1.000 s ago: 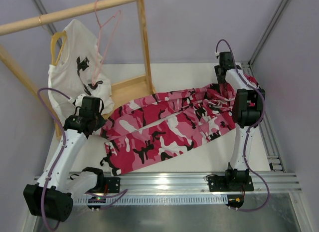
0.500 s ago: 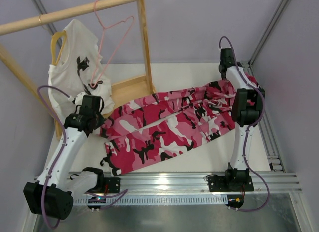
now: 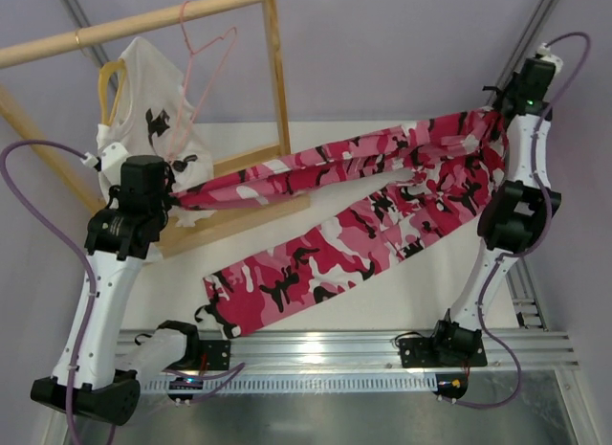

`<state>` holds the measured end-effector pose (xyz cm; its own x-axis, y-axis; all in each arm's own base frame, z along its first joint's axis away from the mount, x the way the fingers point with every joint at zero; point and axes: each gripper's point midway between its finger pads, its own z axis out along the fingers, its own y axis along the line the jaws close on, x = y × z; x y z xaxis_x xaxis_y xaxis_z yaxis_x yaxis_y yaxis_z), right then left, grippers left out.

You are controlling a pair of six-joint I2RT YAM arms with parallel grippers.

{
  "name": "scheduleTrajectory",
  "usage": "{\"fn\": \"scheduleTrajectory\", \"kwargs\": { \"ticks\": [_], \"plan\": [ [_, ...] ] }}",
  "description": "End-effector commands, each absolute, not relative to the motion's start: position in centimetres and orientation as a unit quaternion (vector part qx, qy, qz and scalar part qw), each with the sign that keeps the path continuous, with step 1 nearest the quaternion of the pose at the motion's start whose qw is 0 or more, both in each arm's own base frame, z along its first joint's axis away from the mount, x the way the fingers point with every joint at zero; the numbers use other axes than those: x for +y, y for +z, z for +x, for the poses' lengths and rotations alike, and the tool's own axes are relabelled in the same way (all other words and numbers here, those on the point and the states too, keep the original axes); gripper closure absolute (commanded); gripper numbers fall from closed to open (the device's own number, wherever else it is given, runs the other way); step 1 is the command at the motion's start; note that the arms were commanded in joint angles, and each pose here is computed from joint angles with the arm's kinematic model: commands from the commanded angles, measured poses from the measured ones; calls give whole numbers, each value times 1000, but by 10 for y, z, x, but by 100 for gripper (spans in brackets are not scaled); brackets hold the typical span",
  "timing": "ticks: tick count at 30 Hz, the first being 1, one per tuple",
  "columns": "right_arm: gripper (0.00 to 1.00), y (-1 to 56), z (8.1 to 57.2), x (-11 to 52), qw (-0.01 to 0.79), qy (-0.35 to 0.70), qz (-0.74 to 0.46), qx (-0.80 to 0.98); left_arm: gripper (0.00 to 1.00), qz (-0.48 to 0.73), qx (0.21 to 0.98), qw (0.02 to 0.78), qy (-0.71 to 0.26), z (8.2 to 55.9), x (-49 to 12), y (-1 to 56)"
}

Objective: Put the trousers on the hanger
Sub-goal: Fold the trousers

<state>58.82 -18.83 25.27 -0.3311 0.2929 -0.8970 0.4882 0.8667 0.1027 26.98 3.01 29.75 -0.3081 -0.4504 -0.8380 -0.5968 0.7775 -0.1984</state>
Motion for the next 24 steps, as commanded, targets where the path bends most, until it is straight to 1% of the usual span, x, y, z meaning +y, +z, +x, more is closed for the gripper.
{"fn": "scheduleTrajectory", "kwargs": {
  "ticks": [1, 2, 3, 7, 10, 12, 13, 15, 16, 17, 20, 23, 24],
  "plan": [
    [96, 317, 589, -206, 600, 48, 302, 739, 100, -341, 781, 508, 126, 248, 55, 316],
    [96, 313, 586, -220, 597, 56, 316, 735, 100, -343, 779, 508, 130, 245, 57, 317],
    [96, 306, 589, -218, 591, 84, 316, 737, 100, -348, 773, 511, 143, 237, 63, 320],
    [96, 289, 595, -220, 581, 126, 315, 740, 100, -352, 765, 514, 161, 227, 71, 320],
    [96, 285, 600, -213, 588, 158, 297, 736, 100, -350, 773, 506, 155, 225, 69, 313],
    [96, 278, 600, -215, 585, 163, 299, 736, 100, -348, 779, 502, 143, 223, 64, 308],
    [96, 276, 601, -215, 585, 168, 296, 736, 100, -352, 774, 510, 127, 221, 62, 309],
    [96, 273, 600, -219, 584, 171, 296, 736, 100, -344, 789, 501, 90, 222, 49, 293],
    [96, 273, 601, -219, 584, 174, 295, 736, 99, -347, 788, 504, 63, 223, 42, 289],
    [96, 273, 601, -218, 585, 179, 293, 735, 99, -334, 799, 500, 15, 225, 25, 278],
    [96, 275, 598, -223, 590, 191, 294, 727, 99, -337, 797, 498, -52, 223, 5, 262],
    [96, 264, 592, -229, 584, 198, 299, 729, 99, -341, 811, 461, -111, 222, -19, 227],
    [96, 258, 587, -229, 578, 199, 303, 731, 99, -332, 824, 437, -144, 219, -35, 210]
  ]
}}
